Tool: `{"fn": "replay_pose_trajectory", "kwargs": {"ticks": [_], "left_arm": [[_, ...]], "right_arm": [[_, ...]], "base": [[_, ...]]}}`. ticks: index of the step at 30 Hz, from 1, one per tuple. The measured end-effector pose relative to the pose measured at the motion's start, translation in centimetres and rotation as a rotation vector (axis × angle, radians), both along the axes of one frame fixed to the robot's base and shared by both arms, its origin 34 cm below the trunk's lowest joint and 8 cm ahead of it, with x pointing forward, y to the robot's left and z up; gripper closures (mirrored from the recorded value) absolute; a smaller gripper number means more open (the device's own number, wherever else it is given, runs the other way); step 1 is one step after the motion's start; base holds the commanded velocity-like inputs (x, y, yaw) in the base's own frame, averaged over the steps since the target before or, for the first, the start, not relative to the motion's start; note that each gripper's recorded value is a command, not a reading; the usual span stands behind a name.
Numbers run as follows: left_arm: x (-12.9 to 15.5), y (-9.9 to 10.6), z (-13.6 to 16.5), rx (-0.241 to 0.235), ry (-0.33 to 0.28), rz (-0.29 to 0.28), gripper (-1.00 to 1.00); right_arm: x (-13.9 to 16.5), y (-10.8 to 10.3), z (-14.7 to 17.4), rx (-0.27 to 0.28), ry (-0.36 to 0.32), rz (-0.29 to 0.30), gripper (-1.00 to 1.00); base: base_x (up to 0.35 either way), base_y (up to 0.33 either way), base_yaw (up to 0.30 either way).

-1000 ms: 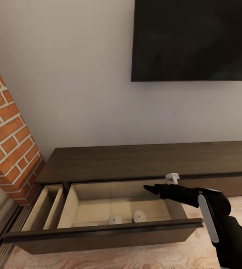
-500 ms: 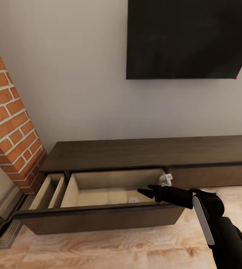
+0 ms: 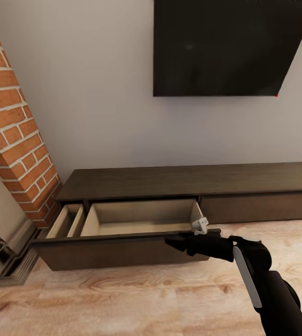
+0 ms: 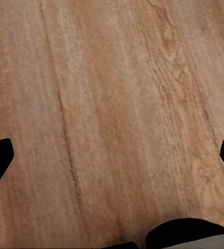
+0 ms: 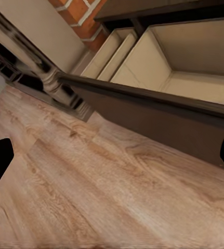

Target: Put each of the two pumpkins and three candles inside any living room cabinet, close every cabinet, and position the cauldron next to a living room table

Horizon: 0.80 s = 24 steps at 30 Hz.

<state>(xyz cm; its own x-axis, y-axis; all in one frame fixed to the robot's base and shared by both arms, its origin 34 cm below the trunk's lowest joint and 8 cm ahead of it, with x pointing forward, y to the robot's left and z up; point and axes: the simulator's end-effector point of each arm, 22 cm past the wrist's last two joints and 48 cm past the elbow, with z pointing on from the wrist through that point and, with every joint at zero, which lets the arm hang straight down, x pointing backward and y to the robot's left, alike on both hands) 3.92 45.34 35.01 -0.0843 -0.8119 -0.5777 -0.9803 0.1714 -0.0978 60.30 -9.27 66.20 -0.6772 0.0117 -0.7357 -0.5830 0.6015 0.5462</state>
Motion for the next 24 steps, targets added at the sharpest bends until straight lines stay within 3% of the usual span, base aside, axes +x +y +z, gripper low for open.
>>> {"fn": "replay_pose_trajectory", "kwargs": {"ticks": [3, 6, 8, 11, 12, 14, 15, 17, 19, 20, 24], "left_arm": [[1.5, 1.6, 1.2, 0.028, -0.033, -0.007, -1.0], [2.3, 5.1, 3.7, 0.048, -0.08, 0.037, -1.0], [5.0, 8.2, 8.1, 0.081, -0.17, 0.049, -1.0], [7.9, 10.0, 11.8, 0.141, -0.24, 0.019, -1.0], [8.2, 10.1, 12.2, 0.149, -0.248, 0.015, -1.0], [9.7, 10.7, 13.8, 0.184, -0.286, -0.013, -1.0], [11.0, 11.0, 15.0, 0.207, -0.318, -0.044, -1.0], [12.6, 11.1, 16.4, 0.229, -0.362, -0.091, -1.0], [13.5, 11.1, 17.1, 0.238, -0.384, -0.116, -1.0], [16.3, 10.4, 18.5, 0.233, -0.434, -0.179, -1.0], [19.7, 8.4, 18.7, 0.178, -0.481, -0.246, -1.0]], "right_arm": [[-0.2, 0.6, -0.6, -0.029, 0.002, 0.007, -1.0], [-1.2, 2.8, -1.9, -0.092, -0.009, 0.057, -1.0], [-1.4, 4.0, -3.2, -0.169, -0.035, 0.065, -1.0], [-1.4, 3.5, -4.6, -0.223, -0.029, 0.036, -1.0], [-1.6, 3.5, -4.9, -0.23, -0.024, 0.035, -1.0], [-2.1, 3.4, -7.1, -0.314, -0.014, 0.03, -1.0], [-2.3, 3.0, -8.7, -0.398, -0.021, 0.021, -1.0], [-2.4, 1.9, -10.5, -0.514, -0.037, -0.015, -1.0], [-2.2, 1.1, -11.2, -0.57, -0.048, -0.043, -1.0], [-1.8, 0.0, -11.9, -0.641, -0.064, -0.083, -1.0], [-1.4, -1.2, -12.7, -0.666, -0.054, -0.117, -1.0]], "base": [[-0.311, -0.089, 0.0], [-0.224, -0.073, -0.006], [-0.056, -0.018, -0.014], [-0.018, -0.006, -0.004], [-0.008, -0.003, -0.002], [-0.006, -0.002, -0.001], [-0.003, -0.001, -0.001], [-0.002, -0.001, 0.0], [-0.001, 0.0, 0.0], [0.0, 0.0, 0.0], [0.0, 0.0, 0.0]]}}
